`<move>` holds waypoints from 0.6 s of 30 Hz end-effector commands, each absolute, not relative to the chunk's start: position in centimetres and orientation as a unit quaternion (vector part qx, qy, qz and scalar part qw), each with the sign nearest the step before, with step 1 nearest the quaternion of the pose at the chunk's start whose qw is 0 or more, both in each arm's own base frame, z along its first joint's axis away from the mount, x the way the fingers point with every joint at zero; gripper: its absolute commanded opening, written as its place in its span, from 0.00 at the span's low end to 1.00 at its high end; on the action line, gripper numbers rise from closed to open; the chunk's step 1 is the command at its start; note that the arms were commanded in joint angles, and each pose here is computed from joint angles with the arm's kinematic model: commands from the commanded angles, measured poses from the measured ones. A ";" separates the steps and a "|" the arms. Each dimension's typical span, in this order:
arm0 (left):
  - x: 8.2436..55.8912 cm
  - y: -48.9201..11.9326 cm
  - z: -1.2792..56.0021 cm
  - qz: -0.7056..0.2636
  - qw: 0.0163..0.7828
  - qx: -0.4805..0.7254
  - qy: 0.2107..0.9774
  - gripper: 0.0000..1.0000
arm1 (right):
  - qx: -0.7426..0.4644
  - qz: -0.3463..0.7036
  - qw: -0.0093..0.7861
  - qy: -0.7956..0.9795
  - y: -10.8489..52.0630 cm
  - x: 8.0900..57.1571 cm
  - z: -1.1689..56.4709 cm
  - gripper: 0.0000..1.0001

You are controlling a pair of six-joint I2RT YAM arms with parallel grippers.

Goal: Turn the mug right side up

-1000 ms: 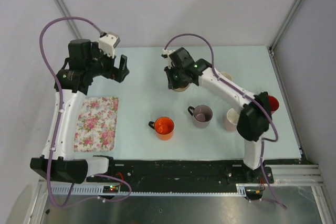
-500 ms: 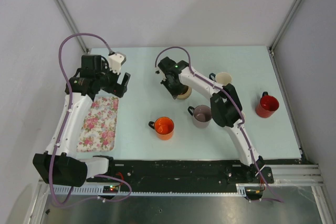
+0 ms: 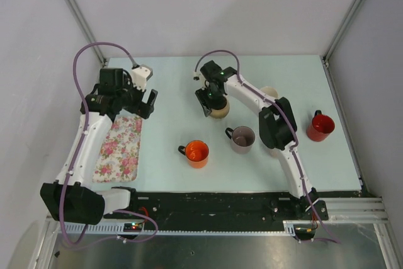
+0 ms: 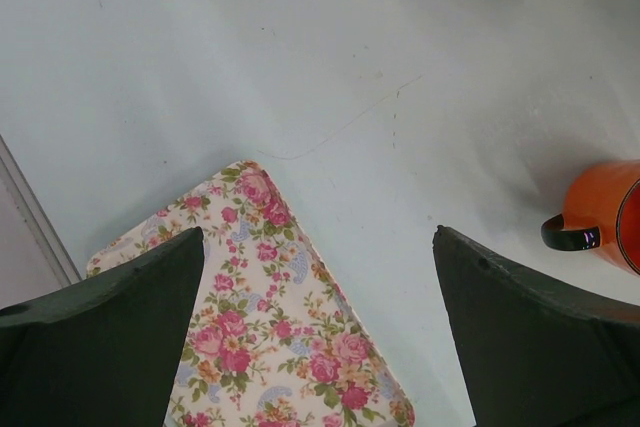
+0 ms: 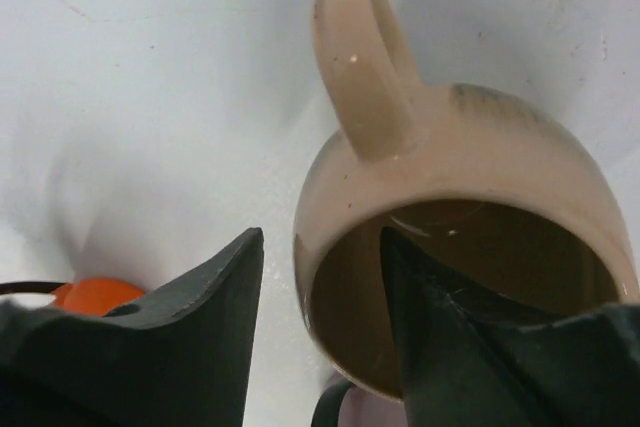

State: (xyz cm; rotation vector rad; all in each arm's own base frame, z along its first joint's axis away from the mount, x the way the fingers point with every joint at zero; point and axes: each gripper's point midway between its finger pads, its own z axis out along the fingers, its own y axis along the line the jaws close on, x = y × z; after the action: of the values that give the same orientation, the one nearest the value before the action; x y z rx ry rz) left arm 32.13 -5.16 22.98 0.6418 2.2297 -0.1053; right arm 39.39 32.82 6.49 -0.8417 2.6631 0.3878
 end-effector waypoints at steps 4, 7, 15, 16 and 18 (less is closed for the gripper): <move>32.2 -6.5 23.2 -0.079 0.417 0.249 0.871 1.00 | -0.297 0.184 0.280 0.894 33.8 39.4 19.4 0.89; 32.1 -7.0 22.8 -0.095 0.418 0.240 0.871 1.00 | -0.266 0.190 0.326 0.887 32.4 39.5 24.1 0.98; 31.4 -7.7 22.5 -0.113 0.440 0.238 0.859 1.00 | -0.122 0.187 0.470 0.854 21.7 36.6 30.5 0.99; 31.3 -7.8 22.6 -0.117 0.446 0.238 0.855 1.00 | -0.097 0.187 0.491 0.846 19.6 35.9 30.6 0.99; 30.9 -8.0 22.2 -0.123 0.452 0.236 0.851 1.00 | -0.051 0.175 0.521 0.834 15.6 34.6 29.6 0.99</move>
State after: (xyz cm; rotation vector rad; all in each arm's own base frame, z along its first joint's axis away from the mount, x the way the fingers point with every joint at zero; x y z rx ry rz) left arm 30.82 -7.06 20.10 0.6108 2.2276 -0.2577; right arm 35.06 21.47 29.91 -0.3712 2.1261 0.4733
